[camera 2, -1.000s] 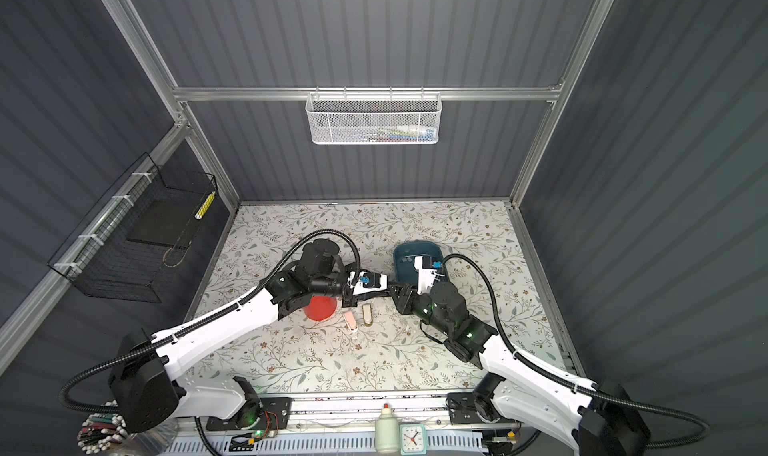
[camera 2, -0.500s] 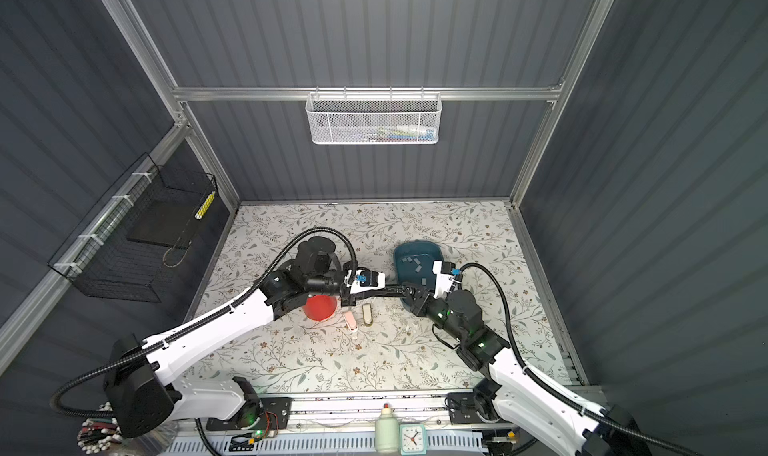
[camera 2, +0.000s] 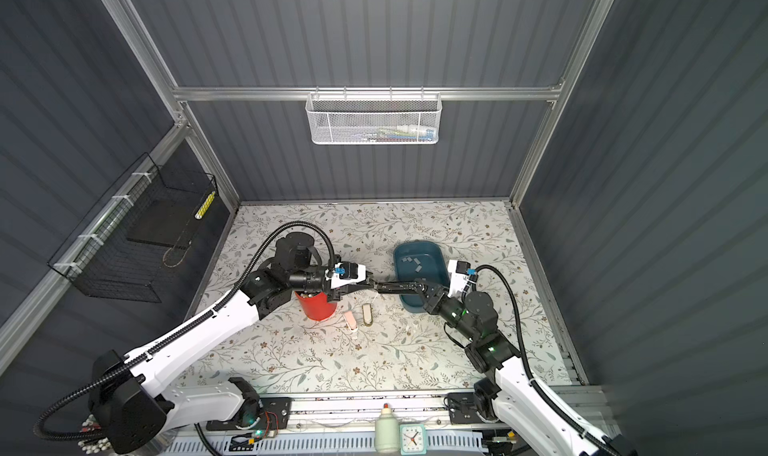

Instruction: Load the staples into the stapler

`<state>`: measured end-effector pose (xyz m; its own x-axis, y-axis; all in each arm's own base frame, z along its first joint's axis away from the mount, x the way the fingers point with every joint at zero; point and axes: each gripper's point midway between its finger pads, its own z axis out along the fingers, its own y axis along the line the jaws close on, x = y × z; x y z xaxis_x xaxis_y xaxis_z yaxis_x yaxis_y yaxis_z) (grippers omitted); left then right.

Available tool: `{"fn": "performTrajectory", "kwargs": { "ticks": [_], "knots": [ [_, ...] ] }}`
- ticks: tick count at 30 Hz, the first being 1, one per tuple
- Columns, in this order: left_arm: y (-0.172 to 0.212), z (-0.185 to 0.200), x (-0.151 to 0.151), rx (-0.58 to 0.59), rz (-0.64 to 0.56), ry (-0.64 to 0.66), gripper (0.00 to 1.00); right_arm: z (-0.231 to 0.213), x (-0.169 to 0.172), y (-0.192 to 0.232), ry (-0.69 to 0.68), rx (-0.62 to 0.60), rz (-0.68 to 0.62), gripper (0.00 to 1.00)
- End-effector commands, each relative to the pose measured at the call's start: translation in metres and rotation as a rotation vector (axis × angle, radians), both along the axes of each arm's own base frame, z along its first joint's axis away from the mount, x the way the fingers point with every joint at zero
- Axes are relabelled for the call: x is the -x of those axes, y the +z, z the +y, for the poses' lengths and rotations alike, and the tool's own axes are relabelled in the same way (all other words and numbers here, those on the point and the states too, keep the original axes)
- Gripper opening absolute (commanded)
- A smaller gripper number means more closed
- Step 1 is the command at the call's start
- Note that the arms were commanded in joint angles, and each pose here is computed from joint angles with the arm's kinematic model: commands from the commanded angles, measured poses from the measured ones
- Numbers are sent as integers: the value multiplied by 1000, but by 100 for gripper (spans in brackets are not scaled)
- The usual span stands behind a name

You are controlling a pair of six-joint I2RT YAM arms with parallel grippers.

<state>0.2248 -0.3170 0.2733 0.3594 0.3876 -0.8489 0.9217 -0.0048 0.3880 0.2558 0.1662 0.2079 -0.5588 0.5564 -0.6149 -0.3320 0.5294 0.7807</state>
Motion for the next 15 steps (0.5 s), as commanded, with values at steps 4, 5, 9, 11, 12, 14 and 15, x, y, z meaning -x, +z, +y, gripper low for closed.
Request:
{"fn": "performTrajectory", "kwargs": {
  "ticks": [4, 5, 9, 11, 12, 14, 15],
  "knots": [
    [20, 21, -27, 24, -77, 136, 0, -18, -4, -3, -73, -8, -11, 0],
    [19, 23, -29, 20, -80, 146, 0, -19, -4, -2, -72, -13, -12, 0],
    [14, 31, -39, 6, -81, 186, 0, -23, -3, 3, -76, -28, -20, 0],
    [13, 34, -43, 2, -79, 200, 0, -25, -2, 6, -80, -30, -31, 0],
    [11, 35, -45, -2, -77, 209, 0, -25, 0, 8, -78, -33, -37, 0],
    [8, 39, -52, -7, -72, 228, 0, -26, 2, 11, -78, -37, -46, 0],
    [7, 41, -57, -6, -70, 243, 0, -27, 3, 13, -79, -39, -50, 0]
  ]
}}
